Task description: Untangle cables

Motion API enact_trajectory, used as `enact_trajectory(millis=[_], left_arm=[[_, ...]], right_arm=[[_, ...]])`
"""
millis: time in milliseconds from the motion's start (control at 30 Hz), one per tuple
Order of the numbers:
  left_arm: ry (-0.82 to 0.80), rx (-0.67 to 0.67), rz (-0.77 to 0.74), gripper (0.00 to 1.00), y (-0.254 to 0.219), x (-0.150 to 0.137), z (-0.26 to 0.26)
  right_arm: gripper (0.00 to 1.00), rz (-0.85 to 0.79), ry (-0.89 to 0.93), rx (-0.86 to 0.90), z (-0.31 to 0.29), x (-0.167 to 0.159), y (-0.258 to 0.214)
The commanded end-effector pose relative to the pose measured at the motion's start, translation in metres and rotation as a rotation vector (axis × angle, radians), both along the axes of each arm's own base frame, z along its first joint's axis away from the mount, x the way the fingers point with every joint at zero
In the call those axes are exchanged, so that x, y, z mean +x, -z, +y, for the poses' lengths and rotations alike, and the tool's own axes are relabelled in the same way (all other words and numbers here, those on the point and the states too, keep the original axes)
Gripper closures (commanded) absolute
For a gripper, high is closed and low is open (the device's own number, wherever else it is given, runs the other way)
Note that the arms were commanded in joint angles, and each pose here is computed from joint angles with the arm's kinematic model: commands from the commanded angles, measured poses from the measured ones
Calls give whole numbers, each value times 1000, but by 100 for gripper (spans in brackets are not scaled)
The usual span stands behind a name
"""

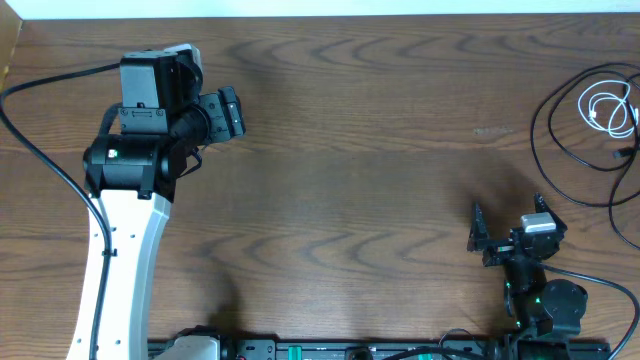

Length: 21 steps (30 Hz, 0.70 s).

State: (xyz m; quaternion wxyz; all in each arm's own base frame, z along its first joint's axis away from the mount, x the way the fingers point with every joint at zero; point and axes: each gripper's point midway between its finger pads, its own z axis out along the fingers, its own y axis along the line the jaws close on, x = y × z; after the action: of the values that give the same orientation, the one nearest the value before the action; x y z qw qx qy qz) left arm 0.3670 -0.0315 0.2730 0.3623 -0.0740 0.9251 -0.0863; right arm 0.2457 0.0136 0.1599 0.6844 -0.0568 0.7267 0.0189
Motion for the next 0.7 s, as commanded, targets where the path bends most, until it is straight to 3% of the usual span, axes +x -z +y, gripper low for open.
enact_trajectory(millis=[0, 333, 667], left_arm=[[4, 20, -15, 17, -6, 2, 3], [4, 19, -37, 17, -13, -2, 3], [13, 80, -110, 17, -9, -32, 11]], right_arm=[[1, 2, -22, 13, 5, -1, 0], [1, 1, -22, 13, 5, -1, 0], [1, 2, -22, 12, 5, -1, 0]])
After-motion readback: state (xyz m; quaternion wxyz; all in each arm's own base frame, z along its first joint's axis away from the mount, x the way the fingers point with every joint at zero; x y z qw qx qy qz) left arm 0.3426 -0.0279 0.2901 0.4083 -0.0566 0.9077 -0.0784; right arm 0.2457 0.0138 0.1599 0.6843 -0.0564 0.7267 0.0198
